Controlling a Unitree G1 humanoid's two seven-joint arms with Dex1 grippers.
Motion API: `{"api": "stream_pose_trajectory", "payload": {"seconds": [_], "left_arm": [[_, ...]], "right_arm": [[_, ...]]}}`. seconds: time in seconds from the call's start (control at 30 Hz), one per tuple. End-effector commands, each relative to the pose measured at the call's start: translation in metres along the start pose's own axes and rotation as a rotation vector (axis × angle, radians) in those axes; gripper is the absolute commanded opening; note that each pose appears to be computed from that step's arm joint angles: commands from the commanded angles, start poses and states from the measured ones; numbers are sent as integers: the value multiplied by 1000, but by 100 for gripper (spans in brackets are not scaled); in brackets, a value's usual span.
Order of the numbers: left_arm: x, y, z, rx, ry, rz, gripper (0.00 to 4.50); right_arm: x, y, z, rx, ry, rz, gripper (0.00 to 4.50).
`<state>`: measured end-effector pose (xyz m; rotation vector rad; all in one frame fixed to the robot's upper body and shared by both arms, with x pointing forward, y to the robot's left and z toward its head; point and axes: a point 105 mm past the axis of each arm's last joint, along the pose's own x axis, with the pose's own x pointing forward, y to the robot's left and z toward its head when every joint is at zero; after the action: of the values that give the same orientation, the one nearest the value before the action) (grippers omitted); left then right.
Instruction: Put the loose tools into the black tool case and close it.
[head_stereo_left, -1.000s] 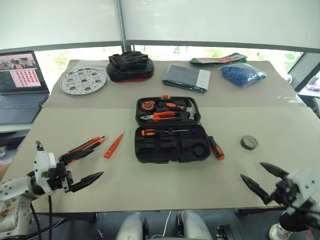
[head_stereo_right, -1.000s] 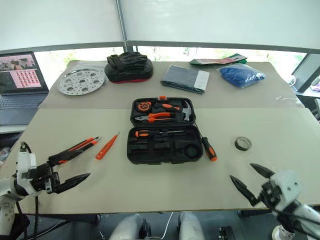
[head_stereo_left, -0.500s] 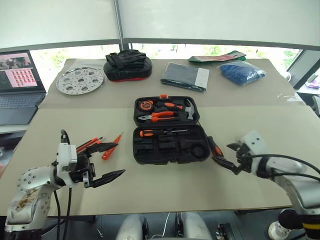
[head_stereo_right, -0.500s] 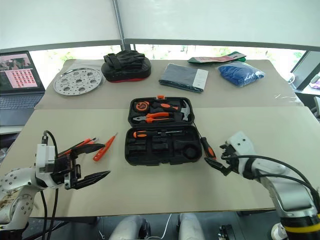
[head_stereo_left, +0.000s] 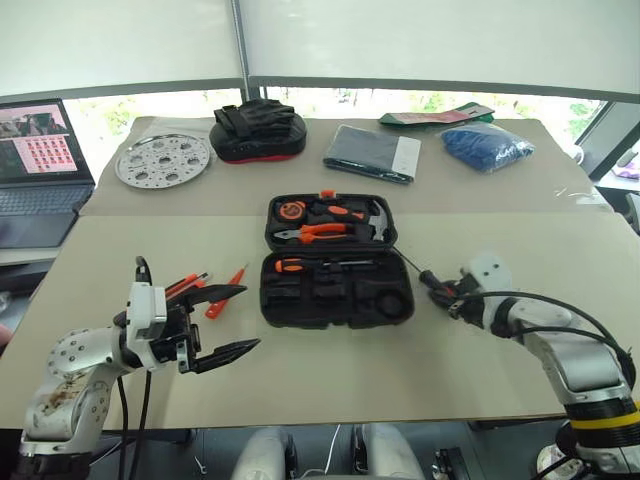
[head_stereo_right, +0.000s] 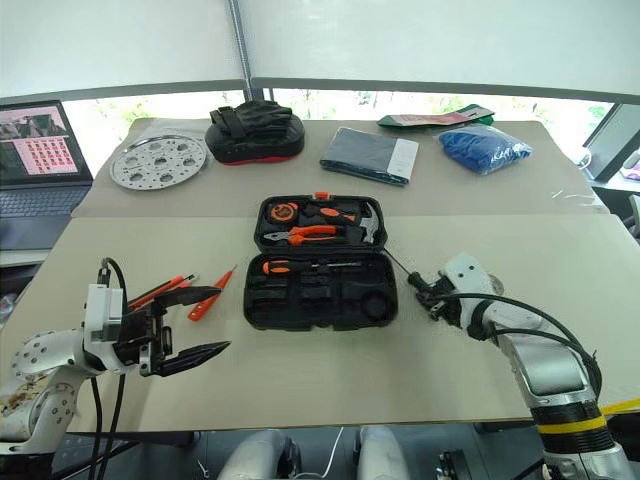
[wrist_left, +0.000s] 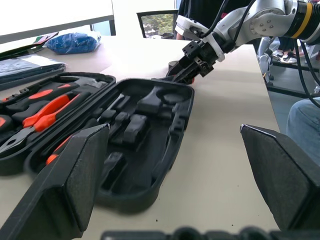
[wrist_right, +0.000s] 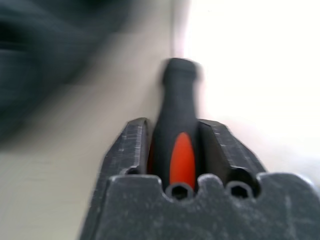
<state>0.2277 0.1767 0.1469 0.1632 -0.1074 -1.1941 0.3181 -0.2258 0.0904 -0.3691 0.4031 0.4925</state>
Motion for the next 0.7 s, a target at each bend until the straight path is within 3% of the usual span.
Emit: {"api": "stream_pose_trajectory", "payload": {"seconds": [0.03, 0.2, 0.4, 0.53, 0.7], "left_arm": [[2, 2, 13, 28, -42, 13, 450], [0, 7, 12, 13, -52, 66, 450], [-4, 10, 7, -25, -55, 117, 450], [-10, 12, 2, -36, -25, 135, 450], [-16, 9, -1, -46, -3, 150, 450]], "right_arm": [[-20, -21, 33, -126, -140, -36, 109], [-28, -28, 73, -290, -241, 38, 109], [-13, 50, 118, -564, -443, 557, 109], [21, 74, 119, -657, -339, 706, 109], [44, 77, 114, -702, -266, 731, 109]]}}
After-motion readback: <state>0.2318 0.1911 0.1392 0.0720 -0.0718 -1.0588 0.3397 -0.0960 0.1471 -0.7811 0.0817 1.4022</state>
